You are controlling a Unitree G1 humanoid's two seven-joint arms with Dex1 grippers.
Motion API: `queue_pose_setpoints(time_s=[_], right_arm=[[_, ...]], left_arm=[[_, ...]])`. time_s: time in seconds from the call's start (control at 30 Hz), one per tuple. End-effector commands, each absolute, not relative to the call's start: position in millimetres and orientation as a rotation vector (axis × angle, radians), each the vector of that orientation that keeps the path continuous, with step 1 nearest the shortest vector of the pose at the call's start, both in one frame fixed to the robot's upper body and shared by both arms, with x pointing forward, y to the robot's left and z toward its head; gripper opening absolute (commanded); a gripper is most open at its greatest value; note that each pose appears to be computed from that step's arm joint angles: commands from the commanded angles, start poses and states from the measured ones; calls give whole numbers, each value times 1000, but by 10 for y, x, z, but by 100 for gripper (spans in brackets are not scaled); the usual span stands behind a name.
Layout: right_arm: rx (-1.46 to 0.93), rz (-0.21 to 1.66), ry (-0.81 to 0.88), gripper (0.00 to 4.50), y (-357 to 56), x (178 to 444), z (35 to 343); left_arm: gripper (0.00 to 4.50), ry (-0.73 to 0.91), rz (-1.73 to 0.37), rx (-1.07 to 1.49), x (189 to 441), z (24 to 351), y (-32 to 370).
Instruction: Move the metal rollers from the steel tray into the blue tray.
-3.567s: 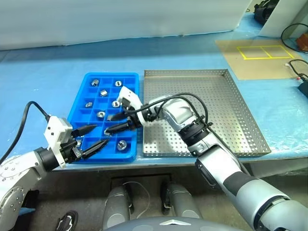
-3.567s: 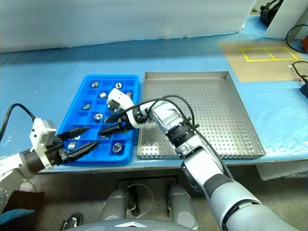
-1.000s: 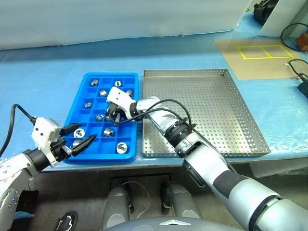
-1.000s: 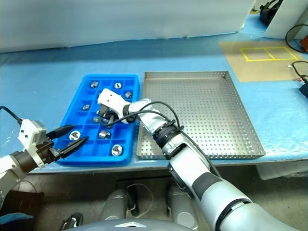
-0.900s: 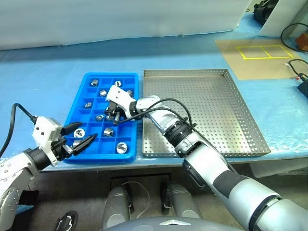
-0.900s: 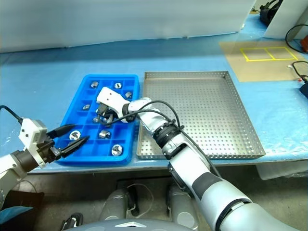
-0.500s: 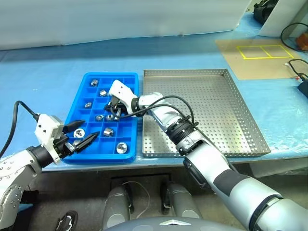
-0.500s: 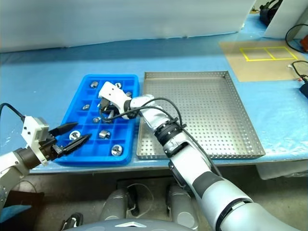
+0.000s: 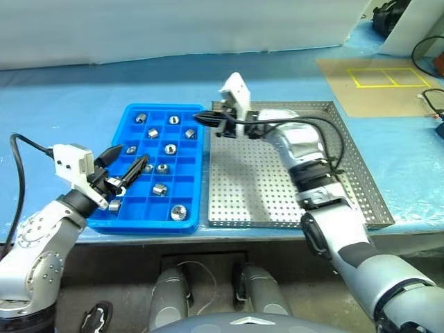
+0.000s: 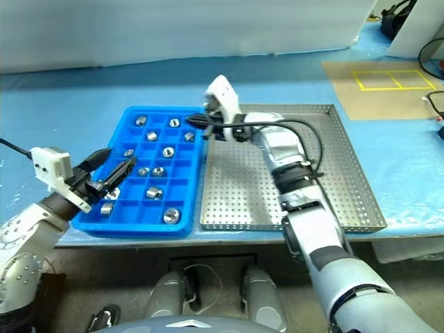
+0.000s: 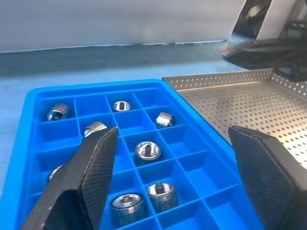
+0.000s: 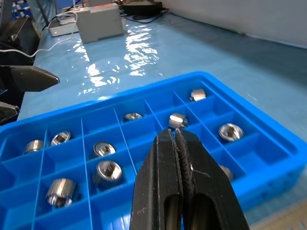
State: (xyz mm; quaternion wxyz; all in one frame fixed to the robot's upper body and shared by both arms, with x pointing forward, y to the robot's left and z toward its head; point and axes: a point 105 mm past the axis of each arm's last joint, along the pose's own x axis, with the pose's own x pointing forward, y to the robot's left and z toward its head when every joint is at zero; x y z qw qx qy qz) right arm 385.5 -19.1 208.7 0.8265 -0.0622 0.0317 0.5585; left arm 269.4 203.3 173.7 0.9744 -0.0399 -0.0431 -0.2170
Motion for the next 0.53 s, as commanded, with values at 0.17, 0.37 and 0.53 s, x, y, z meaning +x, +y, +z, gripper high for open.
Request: queue_pose_setpoints(time_s=[0.17,0.37,0.53], right_arm=[[-147,1257,161,3,-366,3635,1764],[-133,1189,192,3,-356,3683,1648],[-140,1127,197,3,-383,3746,1587]], left_arm=[[392,-175,-414,-113,2771,1791,1859],[392,-167,-418,-137,2753,1689,1768],[392,-159,-413,-121,2728,1655,1830]])
